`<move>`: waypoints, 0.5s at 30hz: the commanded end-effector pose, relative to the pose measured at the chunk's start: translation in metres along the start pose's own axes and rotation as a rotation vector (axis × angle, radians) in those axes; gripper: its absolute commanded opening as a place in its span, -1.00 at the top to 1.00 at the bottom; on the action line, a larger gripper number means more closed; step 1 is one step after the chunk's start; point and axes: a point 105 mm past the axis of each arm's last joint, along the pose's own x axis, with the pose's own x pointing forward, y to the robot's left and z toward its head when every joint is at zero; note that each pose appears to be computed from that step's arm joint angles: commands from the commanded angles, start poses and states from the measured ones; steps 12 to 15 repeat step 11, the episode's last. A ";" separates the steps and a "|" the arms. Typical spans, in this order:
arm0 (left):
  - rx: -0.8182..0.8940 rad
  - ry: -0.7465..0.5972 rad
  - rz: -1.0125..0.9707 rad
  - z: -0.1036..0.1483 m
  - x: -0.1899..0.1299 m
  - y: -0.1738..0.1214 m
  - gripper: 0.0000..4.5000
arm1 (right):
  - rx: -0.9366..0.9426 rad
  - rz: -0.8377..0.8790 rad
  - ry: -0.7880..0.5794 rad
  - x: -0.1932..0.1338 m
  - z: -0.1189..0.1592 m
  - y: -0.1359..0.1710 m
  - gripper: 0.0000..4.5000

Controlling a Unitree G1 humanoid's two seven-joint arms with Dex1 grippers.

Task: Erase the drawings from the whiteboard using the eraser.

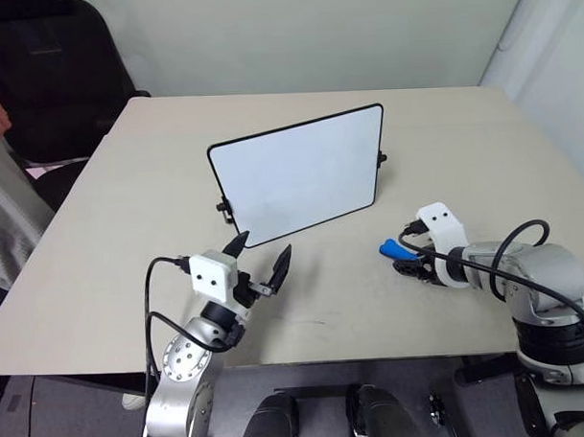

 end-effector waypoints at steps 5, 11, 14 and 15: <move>0.011 -0.045 -0.016 0.008 0.004 -0.004 -1.00 | -0.218 -0.045 -0.643 -0.064 0.064 0.004 -0.82; 0.014 -0.046 -0.014 0.008 0.003 -0.004 -1.00 | -0.092 0.161 -0.883 -0.086 0.074 0.024 -0.82; 0.014 -0.046 -0.014 0.008 0.003 -0.004 -1.00 | -0.092 0.161 -0.883 -0.086 0.074 0.024 -0.82; 0.014 -0.046 -0.014 0.008 0.003 -0.004 -1.00 | -0.092 0.161 -0.883 -0.086 0.074 0.024 -0.82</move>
